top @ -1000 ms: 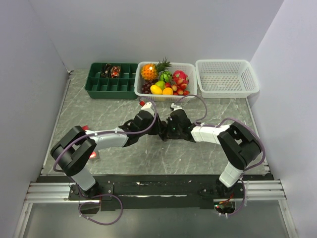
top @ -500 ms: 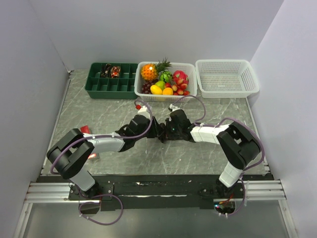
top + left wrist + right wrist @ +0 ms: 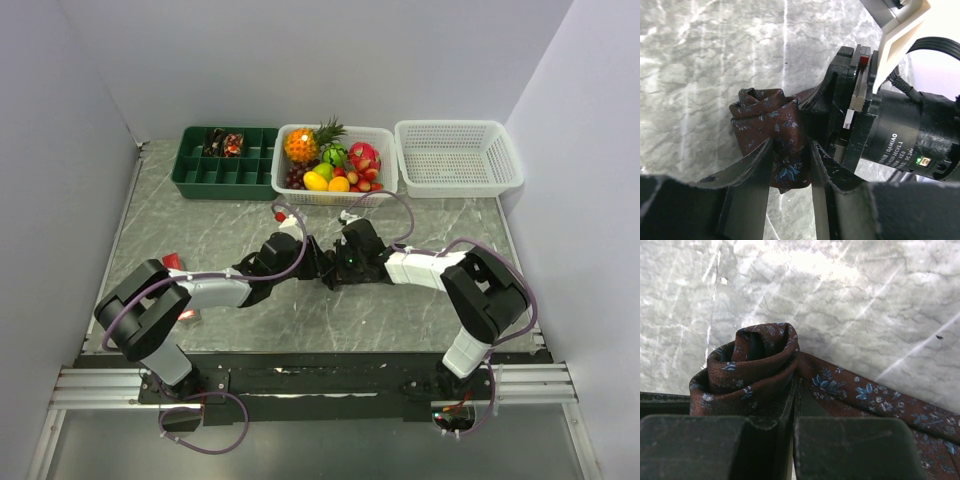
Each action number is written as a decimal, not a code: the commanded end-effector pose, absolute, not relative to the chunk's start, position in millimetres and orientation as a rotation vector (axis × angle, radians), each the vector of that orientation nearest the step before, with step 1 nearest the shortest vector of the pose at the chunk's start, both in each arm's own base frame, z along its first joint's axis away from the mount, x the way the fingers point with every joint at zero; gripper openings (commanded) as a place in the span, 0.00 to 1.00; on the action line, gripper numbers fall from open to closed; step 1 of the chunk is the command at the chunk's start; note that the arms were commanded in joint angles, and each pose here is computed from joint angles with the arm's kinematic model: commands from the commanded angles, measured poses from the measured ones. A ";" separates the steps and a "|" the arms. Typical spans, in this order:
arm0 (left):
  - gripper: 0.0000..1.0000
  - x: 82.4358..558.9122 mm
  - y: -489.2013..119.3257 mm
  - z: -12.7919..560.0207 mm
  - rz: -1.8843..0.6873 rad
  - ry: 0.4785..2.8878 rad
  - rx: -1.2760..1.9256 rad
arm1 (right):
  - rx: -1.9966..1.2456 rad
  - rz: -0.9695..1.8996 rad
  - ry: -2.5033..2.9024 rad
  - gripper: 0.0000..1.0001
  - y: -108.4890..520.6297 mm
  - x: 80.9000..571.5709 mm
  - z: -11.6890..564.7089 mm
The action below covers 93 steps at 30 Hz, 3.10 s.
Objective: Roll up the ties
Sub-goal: Roll the tie at the center of the board.
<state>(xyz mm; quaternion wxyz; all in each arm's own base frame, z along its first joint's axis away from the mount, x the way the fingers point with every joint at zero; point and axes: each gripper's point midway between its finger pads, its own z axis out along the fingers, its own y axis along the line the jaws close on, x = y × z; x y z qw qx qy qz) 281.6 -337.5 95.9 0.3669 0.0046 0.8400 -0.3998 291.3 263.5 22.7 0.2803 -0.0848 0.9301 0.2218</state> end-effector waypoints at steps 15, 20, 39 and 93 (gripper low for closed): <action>0.40 272.8 -393.8 118.1 -1.232 2.089 0.094 | -0.288 0.494 2.477 0.00 255.2 293.6 36.5; 0.40 272.9 -398.6 108.2 -1.245 2.097 0.069 | -0.290 0.481 2.482 0.00 250.5 289.7 33.5; 0.40 281.8 -394.2 115.6 -1.196 2.071 0.042 | -0.238 0.372 2.413 0.00 221.2 293.9 71.3; 0.54 295.1 -443.2 111.1 -1.305 2.072 -0.117 | -0.067 0.515 2.347 0.00 162.8 281.1 93.9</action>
